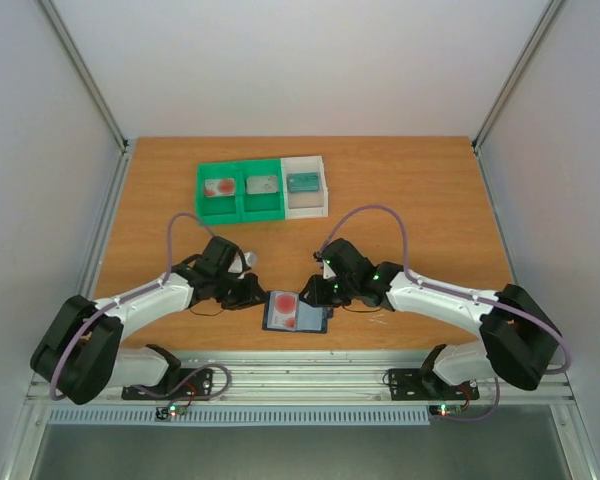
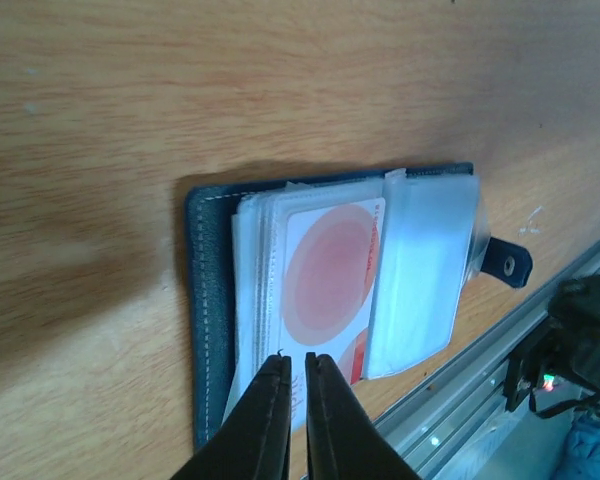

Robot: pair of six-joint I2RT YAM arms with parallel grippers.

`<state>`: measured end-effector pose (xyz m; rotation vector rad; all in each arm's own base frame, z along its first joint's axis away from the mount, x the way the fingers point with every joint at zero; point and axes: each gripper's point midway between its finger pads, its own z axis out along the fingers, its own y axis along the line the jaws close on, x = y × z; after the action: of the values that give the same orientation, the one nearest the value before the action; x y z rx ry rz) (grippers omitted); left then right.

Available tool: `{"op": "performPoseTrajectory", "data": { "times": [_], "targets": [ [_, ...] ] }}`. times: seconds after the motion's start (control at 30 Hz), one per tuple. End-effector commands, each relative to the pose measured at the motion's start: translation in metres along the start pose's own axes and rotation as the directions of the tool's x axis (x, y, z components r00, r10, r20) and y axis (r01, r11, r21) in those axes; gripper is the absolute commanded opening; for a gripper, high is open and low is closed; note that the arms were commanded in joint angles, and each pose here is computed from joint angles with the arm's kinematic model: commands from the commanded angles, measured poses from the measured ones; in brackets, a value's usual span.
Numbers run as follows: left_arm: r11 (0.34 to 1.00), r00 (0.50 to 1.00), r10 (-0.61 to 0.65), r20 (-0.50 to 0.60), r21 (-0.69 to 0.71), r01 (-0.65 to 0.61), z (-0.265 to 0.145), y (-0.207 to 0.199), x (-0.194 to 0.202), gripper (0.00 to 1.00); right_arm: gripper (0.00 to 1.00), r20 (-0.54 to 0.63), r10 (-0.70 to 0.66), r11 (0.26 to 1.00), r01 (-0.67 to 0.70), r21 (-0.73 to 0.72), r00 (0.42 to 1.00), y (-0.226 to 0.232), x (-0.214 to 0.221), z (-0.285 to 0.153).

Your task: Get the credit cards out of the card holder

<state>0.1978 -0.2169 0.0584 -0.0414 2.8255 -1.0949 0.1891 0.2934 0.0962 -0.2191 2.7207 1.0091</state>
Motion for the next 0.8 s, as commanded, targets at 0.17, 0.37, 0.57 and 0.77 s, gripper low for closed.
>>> {"op": "performPoseTrajectory", "data": {
  "times": [0.17,0.37,0.57,0.77],
  "targets": [
    [0.999,0.999,0.036,0.007,0.016,-0.036,0.025,-0.007,0.009,0.06,0.2,-0.067,-0.022,0.999,0.024,0.026,0.997,-0.018,0.009,0.029],
    [0.999,0.999,0.034,-0.037,0.007,-0.034,0.042,-0.004,0.025,0.05,0.19,-0.049,0.005,0.994,0.0,0.113,0.999,-0.049,0.009,0.031],
    [0.996,0.998,0.043,-0.046,0.082,-0.04,0.053,-0.028,0.035,0.06,0.18,-0.049,0.053,0.978,-0.042,0.204,0.997,-0.08,0.01,0.034],
    [0.994,1.0,0.012,-0.017,0.11,-0.01,0.048,-0.039,0.032,0.11,0.17,-0.023,0.037,0.975,-0.031,0.221,0.999,-0.081,0.005,0.027]
  ]
}}
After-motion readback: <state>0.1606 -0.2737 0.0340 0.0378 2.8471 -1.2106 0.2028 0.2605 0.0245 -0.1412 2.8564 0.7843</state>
